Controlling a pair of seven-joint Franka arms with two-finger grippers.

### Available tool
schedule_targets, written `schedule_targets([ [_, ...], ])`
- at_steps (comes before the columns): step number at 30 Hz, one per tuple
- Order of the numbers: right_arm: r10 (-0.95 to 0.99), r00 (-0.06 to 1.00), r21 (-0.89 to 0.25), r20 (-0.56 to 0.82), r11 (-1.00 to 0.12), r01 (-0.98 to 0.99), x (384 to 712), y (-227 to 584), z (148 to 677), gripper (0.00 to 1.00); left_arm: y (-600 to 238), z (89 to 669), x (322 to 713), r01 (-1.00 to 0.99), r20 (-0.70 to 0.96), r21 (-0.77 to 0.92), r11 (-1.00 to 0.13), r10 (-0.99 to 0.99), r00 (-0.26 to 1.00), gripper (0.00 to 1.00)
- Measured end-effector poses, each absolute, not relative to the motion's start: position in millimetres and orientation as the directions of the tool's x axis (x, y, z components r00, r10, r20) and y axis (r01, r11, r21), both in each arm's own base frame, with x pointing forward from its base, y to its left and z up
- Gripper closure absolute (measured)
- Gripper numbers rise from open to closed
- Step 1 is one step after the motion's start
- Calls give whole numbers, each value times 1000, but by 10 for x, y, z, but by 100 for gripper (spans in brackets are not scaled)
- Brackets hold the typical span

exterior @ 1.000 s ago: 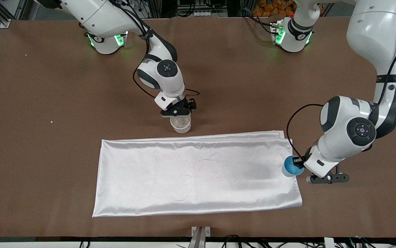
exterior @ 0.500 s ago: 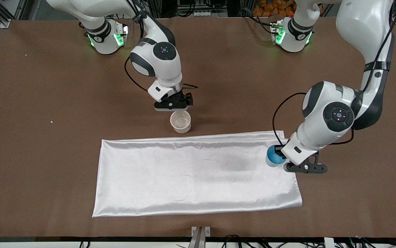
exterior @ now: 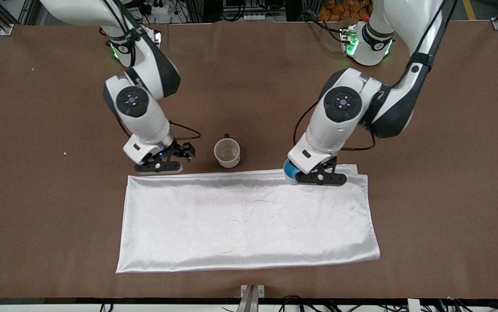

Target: Place blue cup into white mug on table

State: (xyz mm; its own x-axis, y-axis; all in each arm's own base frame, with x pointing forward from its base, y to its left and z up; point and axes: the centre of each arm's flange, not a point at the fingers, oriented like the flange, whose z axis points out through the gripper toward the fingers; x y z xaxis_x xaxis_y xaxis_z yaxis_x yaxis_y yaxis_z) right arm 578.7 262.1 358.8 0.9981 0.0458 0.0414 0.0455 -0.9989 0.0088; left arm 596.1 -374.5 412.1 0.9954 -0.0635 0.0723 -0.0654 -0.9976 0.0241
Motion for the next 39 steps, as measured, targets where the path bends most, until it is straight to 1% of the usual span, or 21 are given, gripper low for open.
schedule_targets([
  [5,33,999,-18,27,-999,33,6138,1838,3658,0,-4120,4049,5701,-77,60,22,-997,-76,995,96],
  [10,-11,1000,-16,10,-1000,-11,6261,1298,3615,0,-4335,3962,5548,-102,50,19,-995,-100,994,96],
  [16,-31,999,-10,-34,-999,-31,6245,1137,3578,0,-4590,3961,5395,-116,64,35,-993,-113,992,96],
  [26,-52,998,-6,-43,-999,-52,6238,1000,3662,0,-4977,3923,5080,-167,66,42,-985,-164,984,96],
  [31,-74,997,-9,-29,-997,-74,6214,853,3911,0,-5192,3778,4912,-193,62,49,-980,-190,980,96],
  [39,-87,996,-10,34,-996,-87,6100,745,4519,0,-5487,3586,4738,-230,87,86,-969,-223,971,96],
])
